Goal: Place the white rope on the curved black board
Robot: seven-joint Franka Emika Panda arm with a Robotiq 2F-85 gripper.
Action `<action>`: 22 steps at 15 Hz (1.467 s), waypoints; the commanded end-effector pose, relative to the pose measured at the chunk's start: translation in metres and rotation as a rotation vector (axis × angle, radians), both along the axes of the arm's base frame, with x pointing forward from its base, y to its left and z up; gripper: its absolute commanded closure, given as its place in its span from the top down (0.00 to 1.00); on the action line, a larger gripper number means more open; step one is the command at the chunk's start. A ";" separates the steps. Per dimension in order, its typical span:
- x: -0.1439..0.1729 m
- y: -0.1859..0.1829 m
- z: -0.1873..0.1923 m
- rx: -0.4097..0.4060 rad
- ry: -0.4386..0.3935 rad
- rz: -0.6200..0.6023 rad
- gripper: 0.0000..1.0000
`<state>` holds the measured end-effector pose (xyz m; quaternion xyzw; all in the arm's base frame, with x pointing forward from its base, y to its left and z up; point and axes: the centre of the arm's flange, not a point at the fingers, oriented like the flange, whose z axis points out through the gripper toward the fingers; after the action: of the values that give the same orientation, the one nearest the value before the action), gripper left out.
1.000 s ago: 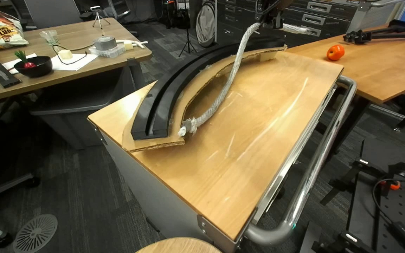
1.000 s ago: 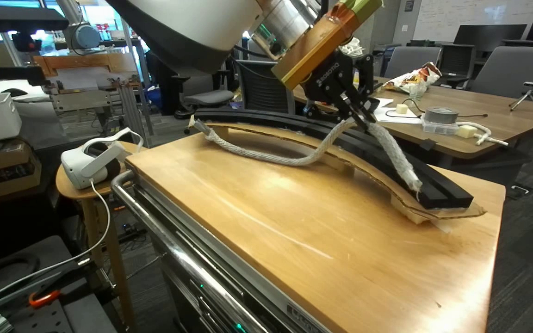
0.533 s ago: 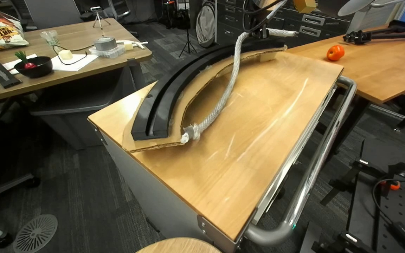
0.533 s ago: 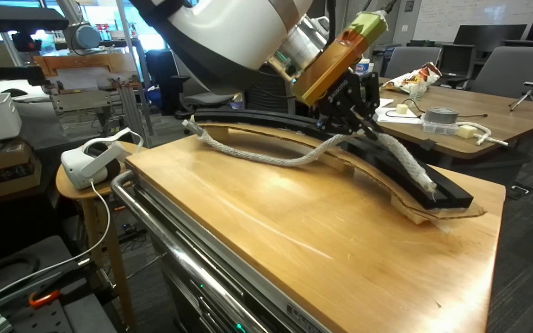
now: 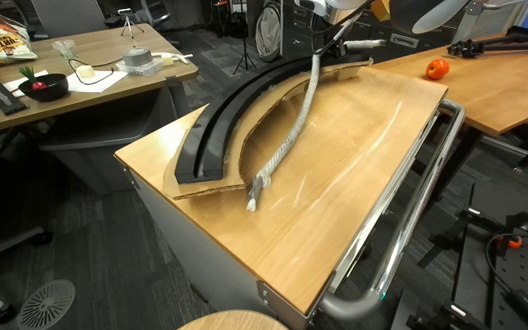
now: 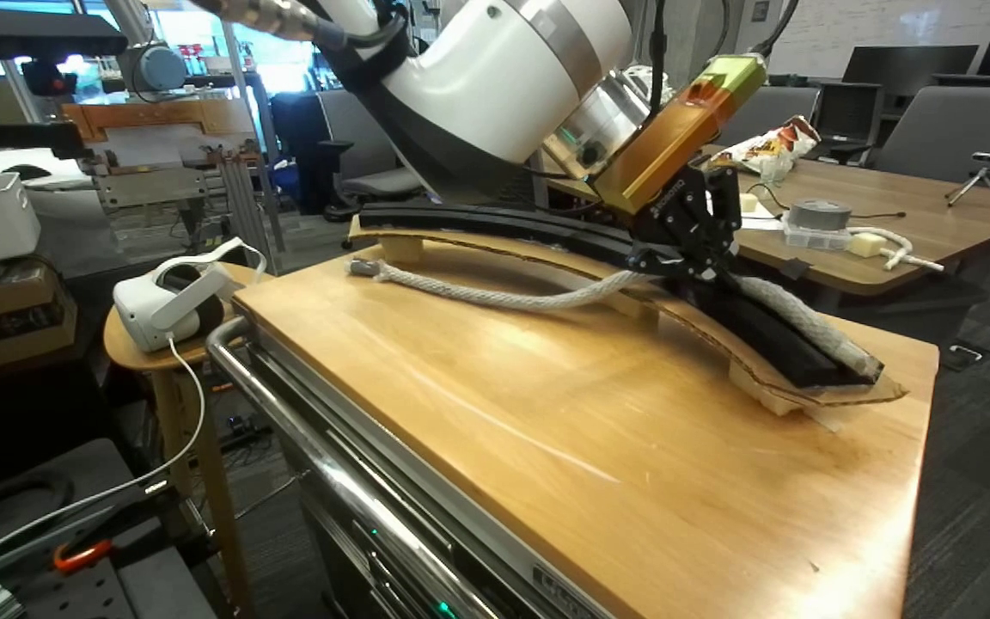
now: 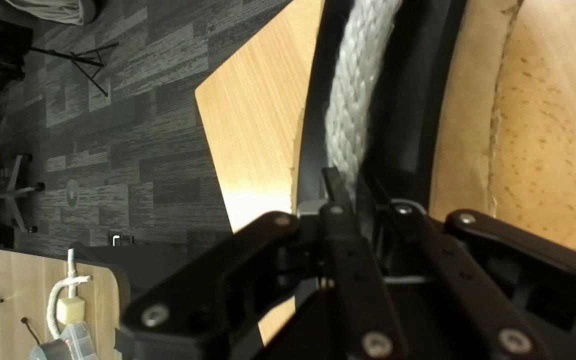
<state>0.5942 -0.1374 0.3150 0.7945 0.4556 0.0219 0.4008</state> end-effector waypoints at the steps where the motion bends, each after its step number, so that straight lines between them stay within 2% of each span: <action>1: 0.018 -0.014 0.008 -0.043 0.032 0.042 0.07; 4: 0.019 -0.015 0.009 -0.016 0.073 0.060 0.07; 8: 0.020 -0.015 0.013 0.066 0.118 0.047 0.07; 16: 0.030 -0.010 0.035 0.301 0.100 0.010 0.07; 20: 0.032 -0.008 0.033 0.303 0.120 0.036 0.08; 21: 0.032 -0.009 0.033 0.295 0.124 0.041 0.19; 22: 0.031 -0.010 0.034 0.287 0.126 0.047 0.36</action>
<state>0.6214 -0.1459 0.3441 0.8399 0.4771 0.0463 0.2546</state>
